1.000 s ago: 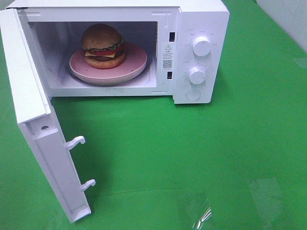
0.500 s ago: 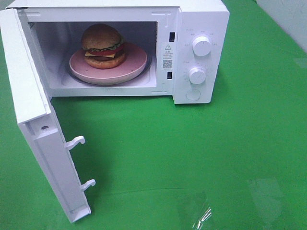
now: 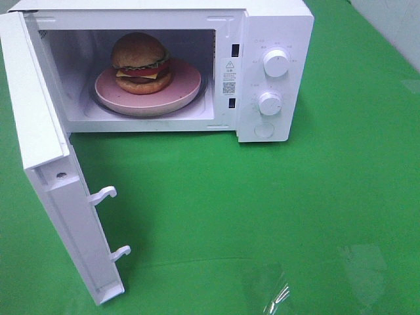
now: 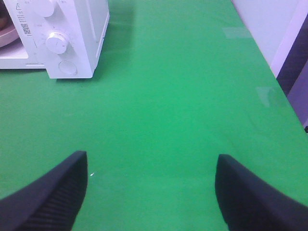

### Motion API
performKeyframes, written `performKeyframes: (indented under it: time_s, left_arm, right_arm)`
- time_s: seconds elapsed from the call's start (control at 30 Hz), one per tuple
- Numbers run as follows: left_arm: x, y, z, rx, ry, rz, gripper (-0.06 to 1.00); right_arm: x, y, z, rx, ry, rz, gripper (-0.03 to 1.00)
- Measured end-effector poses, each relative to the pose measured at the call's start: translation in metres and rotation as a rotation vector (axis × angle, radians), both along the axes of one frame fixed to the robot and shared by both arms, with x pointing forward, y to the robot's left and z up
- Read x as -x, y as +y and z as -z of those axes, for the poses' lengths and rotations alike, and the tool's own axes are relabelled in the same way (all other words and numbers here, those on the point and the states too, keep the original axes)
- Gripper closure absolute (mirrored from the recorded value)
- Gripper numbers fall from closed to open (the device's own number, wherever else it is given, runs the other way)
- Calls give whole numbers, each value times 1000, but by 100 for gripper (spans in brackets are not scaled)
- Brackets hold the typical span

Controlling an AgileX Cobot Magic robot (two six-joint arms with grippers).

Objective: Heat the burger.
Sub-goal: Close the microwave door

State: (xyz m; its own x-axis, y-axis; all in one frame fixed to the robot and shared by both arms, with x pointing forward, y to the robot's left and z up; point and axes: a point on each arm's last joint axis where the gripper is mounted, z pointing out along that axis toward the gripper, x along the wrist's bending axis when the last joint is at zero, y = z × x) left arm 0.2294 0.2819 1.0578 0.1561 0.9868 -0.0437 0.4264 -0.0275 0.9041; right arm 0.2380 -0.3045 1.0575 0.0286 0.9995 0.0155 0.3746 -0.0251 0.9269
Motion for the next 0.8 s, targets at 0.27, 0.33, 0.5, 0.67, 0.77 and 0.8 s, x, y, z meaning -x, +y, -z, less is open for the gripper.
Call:
performKeyframes:
  time_s: [0.27, 0.33, 0.5, 0.67, 0.77, 0.8]
  left_arm:
    - [0, 1, 0, 1, 2, -8, -4]
    - [0, 1, 0, -1, 3, -14, -4]
    - [0, 1, 0, -1, 3, -15, -4]
    - [0, 1, -1, -1, -1, -15, -3]
    - [-2, 2, -9, 3, -37, -22, 2]
    - [-2, 2, -9, 3, -37, -22, 2]
  right_arm:
    - [0, 0, 0, 0, 0, 0, 25]
    - [0, 0, 0, 0, 0, 0, 25]
    - [0, 0, 0, 0, 0, 0, 25]
    - [0, 0, 0, 0, 0, 0, 25]
    - [0, 0, 0, 0, 0, 0, 25]
    - [0, 0, 0, 0, 0, 0, 25]
